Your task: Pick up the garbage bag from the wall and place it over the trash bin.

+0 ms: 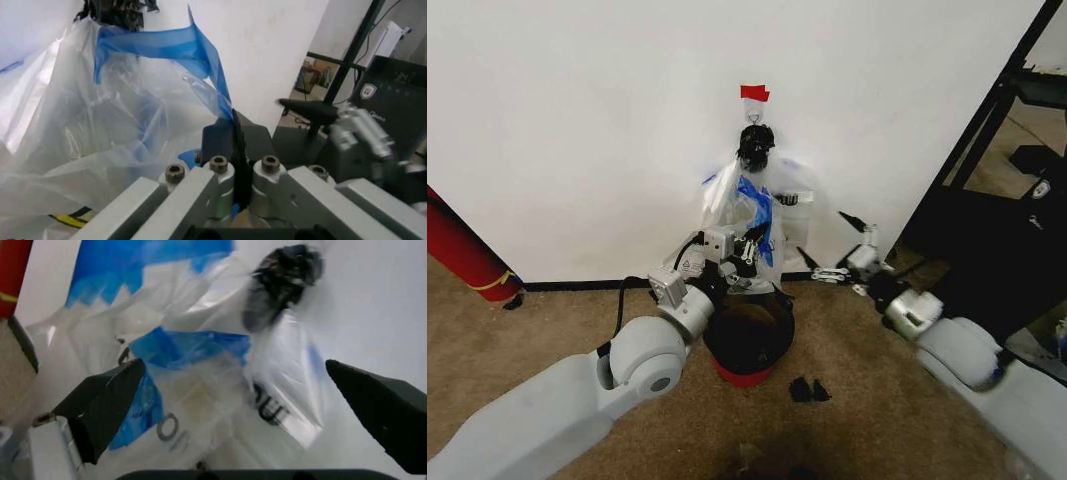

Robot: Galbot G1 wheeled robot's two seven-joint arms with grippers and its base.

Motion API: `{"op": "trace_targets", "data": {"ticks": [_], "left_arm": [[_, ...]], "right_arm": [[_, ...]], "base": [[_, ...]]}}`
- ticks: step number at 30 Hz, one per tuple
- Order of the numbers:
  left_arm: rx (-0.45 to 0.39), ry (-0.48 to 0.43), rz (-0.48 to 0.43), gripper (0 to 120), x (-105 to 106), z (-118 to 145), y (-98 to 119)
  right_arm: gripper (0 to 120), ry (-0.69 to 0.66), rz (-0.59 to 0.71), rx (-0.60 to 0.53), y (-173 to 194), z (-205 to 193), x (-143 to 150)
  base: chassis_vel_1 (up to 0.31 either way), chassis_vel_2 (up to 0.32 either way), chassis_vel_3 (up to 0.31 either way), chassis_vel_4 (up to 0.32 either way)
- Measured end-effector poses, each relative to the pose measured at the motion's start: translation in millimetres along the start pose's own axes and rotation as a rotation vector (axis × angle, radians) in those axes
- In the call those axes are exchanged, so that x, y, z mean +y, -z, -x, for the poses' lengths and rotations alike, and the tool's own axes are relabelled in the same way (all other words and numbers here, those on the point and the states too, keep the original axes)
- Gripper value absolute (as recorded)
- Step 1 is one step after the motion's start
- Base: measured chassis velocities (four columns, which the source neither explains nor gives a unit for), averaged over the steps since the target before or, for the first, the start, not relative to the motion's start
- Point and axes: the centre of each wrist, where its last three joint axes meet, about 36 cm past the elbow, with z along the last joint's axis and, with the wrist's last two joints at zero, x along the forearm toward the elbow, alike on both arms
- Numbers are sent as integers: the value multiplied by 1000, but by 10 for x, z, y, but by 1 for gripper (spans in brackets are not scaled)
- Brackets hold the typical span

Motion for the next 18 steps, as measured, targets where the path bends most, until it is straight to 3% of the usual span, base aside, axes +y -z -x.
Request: {"op": "trace_targets", "data": {"ticks": [14, 18], "left_arm": [[8, -13, -8, 0, -60, -44, 0], [7, -11, -6, 0, -54, -53, 10]], "right_arm": [[100, 52, -285, -52, -262, 570, 242], [87, 70, -323, -34, -269, 598, 260]], "base": [[0, 0, 0, 0], [0, 0, 0, 0]]}}
